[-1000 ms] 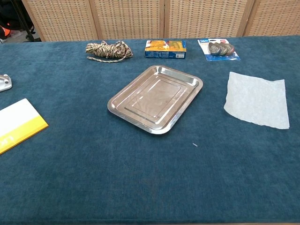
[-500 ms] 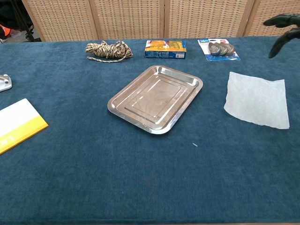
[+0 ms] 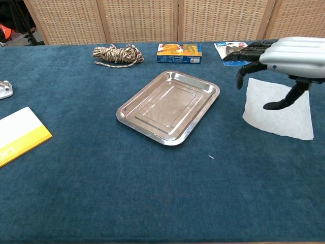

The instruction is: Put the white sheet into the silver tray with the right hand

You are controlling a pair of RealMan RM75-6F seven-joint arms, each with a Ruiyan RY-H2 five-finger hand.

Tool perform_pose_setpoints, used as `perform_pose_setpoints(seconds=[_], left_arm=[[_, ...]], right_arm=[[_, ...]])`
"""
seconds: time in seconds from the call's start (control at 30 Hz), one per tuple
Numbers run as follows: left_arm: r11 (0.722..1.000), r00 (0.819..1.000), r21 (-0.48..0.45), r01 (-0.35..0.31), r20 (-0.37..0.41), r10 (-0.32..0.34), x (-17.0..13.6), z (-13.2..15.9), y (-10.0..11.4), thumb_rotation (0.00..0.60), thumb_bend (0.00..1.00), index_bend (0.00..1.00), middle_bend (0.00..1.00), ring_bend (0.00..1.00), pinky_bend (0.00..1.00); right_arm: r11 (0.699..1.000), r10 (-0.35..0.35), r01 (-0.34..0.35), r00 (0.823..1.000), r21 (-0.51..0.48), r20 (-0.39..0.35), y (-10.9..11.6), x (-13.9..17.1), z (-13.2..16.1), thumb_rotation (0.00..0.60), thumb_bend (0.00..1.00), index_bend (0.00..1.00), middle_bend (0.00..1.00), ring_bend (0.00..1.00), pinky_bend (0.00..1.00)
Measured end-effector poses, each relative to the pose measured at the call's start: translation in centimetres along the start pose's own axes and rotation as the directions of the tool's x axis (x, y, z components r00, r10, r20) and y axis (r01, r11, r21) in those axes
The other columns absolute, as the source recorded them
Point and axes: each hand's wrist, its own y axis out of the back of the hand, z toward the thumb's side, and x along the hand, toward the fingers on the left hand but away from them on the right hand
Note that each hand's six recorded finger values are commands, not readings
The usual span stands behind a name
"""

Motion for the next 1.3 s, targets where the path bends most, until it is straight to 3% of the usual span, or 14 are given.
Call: perform_pose_setpoints(seconds=[0.4, 0.87, 1.3], left_arm=[[1.000, 1.000, 0.009, 0.020, -0.015, -0.020, 0.4, -0.2, -0.6, 0.600, 0.00, 0.00, 0.00, 0.00, 0.00], [1.000, 0.999, 0.009, 0.030, -0.026, -0.030, 0.7, -0.4, -0.9, 0.600, 0.00, 0.00, 0.00, 0.00, 0.00], [1.000, 0.999, 0.001, 0.032, -0.026, -0.032, 0.7, -0.5, -0.8, 0.600, 0.00, 0.00, 0.00, 0.00, 0.00]], right_arm=[[0.996, 0.088, -0.089, 0.996, 0.023, 0.032, -3.0, -3.6, 0.4, 0.600, 0.34, 0.33, 0.03, 0.00, 0.00], [0.988, 0.138, -0.141, 0.989, 0.058, 0.062, -4.9, -4.3, -0.4, 0.600, 0.34, 0.36, 0.03, 0.00, 0.00], [0.986, 0.162, -0.165, 0.983, 0.029, 0.086, -6.4, -3.9, -1.1, 0.600, 0.43, 0.58, 0.04, 0.00, 0.00]])
